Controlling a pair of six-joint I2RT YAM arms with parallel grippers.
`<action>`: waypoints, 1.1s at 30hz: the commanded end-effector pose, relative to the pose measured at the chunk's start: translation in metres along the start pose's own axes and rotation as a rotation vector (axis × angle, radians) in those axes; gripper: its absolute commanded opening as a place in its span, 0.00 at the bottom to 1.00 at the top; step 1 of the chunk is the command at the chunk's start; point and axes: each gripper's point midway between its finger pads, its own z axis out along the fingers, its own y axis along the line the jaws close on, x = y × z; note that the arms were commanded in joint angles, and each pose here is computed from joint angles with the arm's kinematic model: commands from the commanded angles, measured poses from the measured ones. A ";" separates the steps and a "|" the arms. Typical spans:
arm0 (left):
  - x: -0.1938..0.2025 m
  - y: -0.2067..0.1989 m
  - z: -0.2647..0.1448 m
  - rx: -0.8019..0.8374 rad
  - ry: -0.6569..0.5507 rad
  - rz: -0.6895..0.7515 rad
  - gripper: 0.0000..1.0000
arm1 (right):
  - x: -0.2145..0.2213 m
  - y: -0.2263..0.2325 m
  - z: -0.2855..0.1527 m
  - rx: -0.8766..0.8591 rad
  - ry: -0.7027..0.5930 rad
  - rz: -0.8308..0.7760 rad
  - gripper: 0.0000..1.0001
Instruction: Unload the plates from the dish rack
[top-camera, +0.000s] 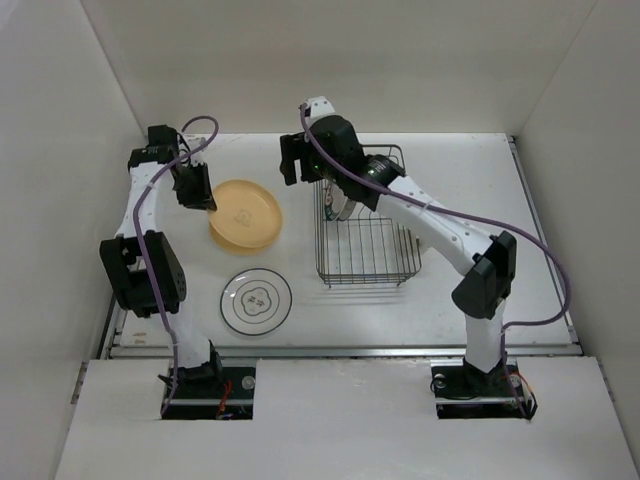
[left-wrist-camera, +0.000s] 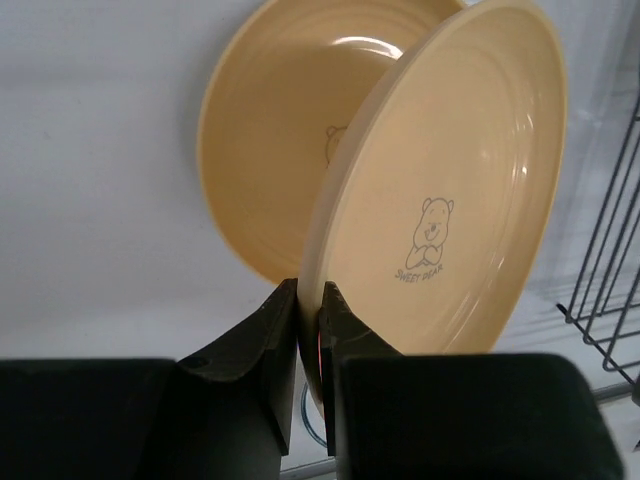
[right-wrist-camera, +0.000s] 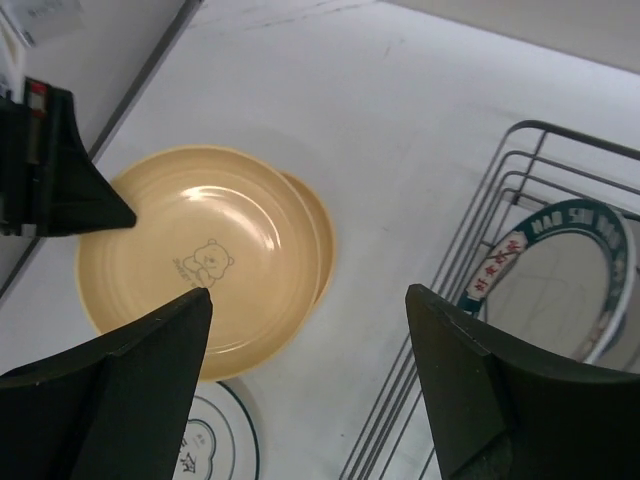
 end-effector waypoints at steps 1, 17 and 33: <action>-0.009 0.005 0.016 -0.003 -0.009 -0.024 0.00 | -0.033 -0.019 -0.033 0.112 -0.097 0.029 0.84; 0.014 0.047 0.042 -0.168 0.126 0.016 0.66 | -0.001 -0.141 -0.072 0.585 -0.024 0.221 0.66; 0.019 0.048 -0.040 -0.305 0.018 0.076 0.67 | 0.079 -0.183 -0.015 0.602 0.198 0.276 0.48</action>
